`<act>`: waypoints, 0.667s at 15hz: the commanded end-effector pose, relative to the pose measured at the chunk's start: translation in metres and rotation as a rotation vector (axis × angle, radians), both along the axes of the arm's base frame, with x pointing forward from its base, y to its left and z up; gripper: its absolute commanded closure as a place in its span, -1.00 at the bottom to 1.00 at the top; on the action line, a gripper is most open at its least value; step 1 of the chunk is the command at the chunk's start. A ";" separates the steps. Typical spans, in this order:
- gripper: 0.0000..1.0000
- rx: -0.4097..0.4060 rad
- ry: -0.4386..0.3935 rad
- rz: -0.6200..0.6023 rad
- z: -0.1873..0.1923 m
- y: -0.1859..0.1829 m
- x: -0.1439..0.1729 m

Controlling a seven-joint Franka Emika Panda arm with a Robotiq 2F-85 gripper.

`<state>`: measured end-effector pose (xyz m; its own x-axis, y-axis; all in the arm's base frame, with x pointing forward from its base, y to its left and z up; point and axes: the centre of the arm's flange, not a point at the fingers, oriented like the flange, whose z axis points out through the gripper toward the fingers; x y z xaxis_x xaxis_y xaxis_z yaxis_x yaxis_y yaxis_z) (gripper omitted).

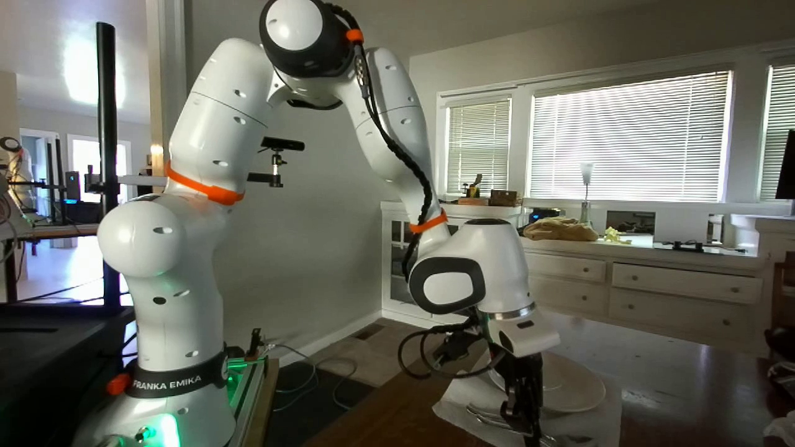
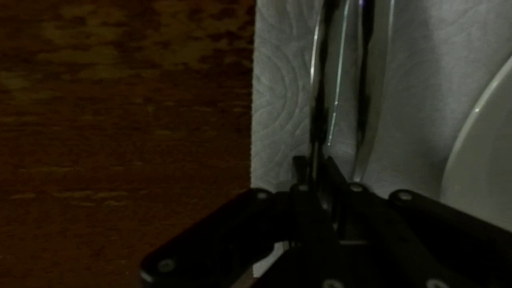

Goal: Put the fork next to the spoon

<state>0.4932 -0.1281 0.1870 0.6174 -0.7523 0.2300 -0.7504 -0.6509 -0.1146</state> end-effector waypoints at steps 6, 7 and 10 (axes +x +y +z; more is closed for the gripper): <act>0.94 0.026 -0.022 -0.025 -0.010 0.005 0.003; 0.94 0.024 -0.022 -0.024 -0.010 0.005 0.003; 0.94 0.009 -0.026 -0.007 -0.010 0.005 0.003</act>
